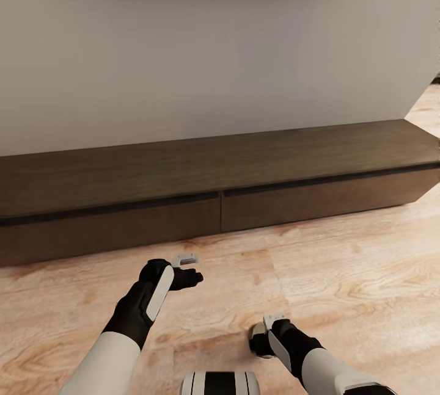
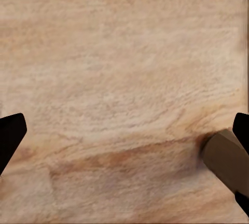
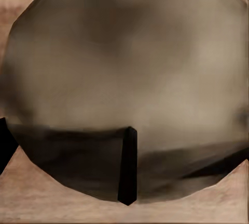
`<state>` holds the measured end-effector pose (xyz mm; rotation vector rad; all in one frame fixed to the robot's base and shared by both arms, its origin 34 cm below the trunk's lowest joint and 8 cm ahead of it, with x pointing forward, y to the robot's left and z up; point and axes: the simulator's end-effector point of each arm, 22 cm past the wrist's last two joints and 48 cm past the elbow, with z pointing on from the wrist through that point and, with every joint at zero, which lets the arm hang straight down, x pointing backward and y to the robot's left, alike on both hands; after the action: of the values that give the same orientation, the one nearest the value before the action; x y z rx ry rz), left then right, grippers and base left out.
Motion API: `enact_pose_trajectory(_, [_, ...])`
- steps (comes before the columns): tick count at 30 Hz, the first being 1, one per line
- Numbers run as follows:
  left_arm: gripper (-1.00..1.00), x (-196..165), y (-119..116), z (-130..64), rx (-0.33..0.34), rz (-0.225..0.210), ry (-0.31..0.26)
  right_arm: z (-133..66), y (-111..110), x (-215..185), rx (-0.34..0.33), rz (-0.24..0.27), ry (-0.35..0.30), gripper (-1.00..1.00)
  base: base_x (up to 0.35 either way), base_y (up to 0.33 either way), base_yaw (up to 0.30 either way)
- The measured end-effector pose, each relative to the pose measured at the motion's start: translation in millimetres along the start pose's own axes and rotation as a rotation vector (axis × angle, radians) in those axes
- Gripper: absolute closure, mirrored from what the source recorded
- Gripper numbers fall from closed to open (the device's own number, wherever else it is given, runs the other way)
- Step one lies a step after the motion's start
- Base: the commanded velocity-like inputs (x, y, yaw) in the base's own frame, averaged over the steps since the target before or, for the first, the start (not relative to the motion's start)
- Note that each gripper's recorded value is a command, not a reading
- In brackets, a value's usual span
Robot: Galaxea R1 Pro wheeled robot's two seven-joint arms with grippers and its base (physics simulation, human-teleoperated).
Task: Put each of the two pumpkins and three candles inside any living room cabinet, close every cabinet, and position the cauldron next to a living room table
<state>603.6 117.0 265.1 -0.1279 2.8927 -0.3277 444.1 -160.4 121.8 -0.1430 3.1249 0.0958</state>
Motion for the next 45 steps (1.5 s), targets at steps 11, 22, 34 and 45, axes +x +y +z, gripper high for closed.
enact_pose_trajectory(11, [-1.00,-15,-6,-21.1,0.004,0.010,-0.044,-18.0,-1,-27,0.005,0.002,-0.094,1.00,0.000,0.000,0.000])
enact_pose_trajectory(22, [-1.00,-6,-4,-15.4,-0.001,0.010,-0.019,-17.4,-1,-29,0.005,0.003,-0.109,1.00,-0.179,0.000,0.000])
enact_pose_trajectory(34, [-1.00,-5,-4,-15.3,-0.002,0.011,-0.017,-17.6,0,-29,0.004,0.003,-0.109,1.00,-0.139,0.000,0.000])
enact_pose_trajectory(45, [-1.00,-10,-6,-21.5,0.000,0.013,-0.031,-23.0,0,-34,0.005,0.002,-0.123,1.00,0.000,0.000,0.000])
